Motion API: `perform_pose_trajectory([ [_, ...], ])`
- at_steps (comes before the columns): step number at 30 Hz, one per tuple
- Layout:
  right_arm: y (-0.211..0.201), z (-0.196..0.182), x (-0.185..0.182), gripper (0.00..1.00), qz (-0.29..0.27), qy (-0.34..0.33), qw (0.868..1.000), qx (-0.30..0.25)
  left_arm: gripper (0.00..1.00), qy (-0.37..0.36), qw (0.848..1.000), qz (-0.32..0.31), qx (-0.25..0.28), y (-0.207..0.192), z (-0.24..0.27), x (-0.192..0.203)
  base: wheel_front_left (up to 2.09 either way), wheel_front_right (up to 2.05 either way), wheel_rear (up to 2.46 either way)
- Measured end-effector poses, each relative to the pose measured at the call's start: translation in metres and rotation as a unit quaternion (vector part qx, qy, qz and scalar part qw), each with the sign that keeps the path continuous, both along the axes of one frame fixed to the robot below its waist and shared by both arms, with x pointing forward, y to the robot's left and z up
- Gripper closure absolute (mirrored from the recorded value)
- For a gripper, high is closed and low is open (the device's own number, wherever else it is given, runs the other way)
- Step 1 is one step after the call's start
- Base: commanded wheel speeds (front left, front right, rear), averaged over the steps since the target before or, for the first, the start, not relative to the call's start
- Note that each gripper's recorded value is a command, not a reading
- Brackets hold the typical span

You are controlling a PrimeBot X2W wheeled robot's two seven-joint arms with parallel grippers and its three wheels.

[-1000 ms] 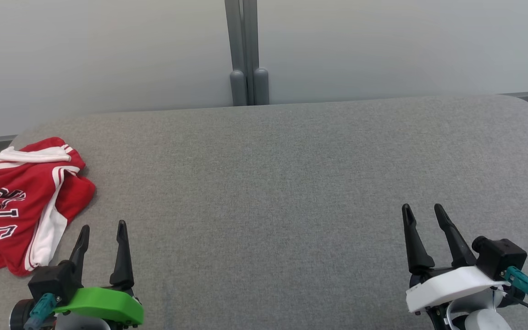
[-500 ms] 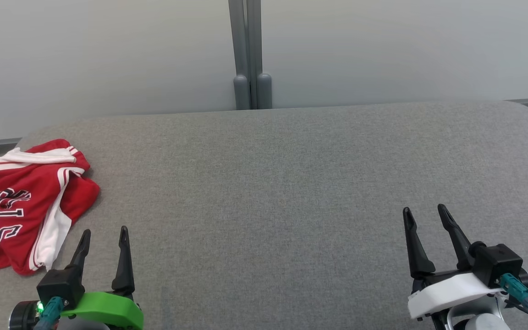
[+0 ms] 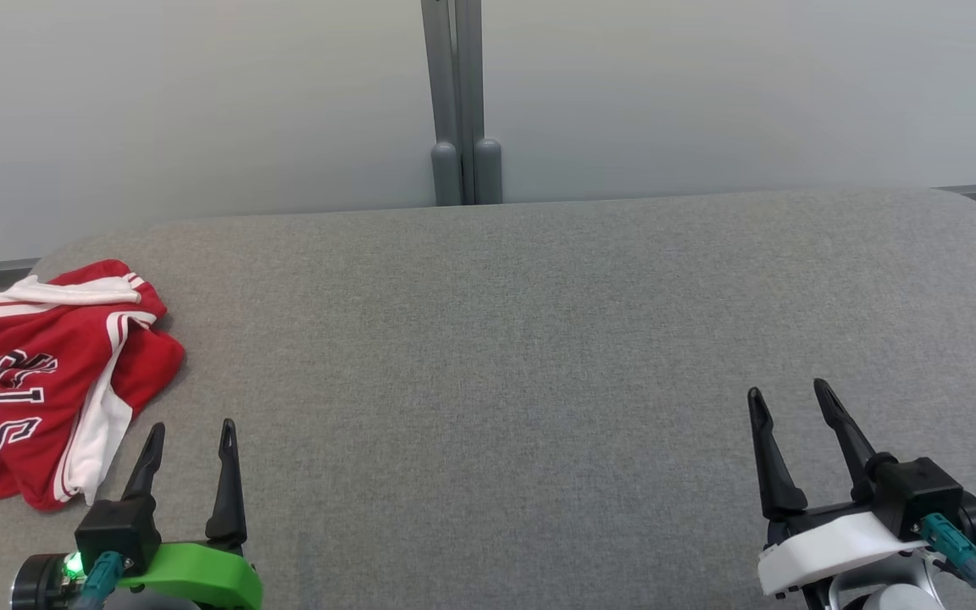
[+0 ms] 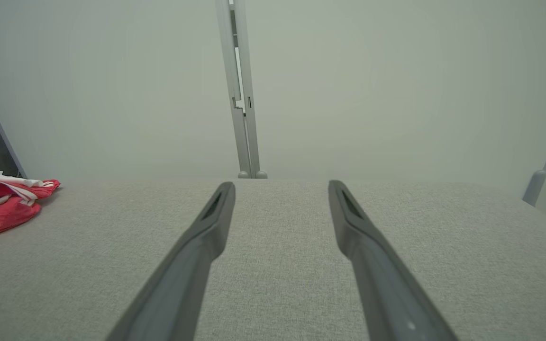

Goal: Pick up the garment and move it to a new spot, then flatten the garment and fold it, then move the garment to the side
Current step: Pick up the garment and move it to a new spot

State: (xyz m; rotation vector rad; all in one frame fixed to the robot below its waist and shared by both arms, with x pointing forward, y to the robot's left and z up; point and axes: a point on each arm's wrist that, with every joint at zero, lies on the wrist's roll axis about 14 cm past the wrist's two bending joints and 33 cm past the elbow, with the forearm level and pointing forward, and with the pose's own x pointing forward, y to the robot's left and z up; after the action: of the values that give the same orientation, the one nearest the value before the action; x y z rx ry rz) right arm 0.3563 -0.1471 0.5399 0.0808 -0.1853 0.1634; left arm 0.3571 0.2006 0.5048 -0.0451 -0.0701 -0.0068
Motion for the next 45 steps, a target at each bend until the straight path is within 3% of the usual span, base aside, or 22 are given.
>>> perform_pose_trajectory([
  [26,0.005,-0.002,0.003,0.0,0.008,0.004,1.0,0.013,0.0,0.006,1.0,0.014,-0.011,0.009,-0.004,-0.004,0.0,0.0,0.0],
  [45,0.07,-0.008,0.019,0.0,0.105,0.02,0.994,0.021,0.0,0.015,0.994,0.109,-0.006,0.071,-0.011,-0.045,0.0,0.0,0.0],
])
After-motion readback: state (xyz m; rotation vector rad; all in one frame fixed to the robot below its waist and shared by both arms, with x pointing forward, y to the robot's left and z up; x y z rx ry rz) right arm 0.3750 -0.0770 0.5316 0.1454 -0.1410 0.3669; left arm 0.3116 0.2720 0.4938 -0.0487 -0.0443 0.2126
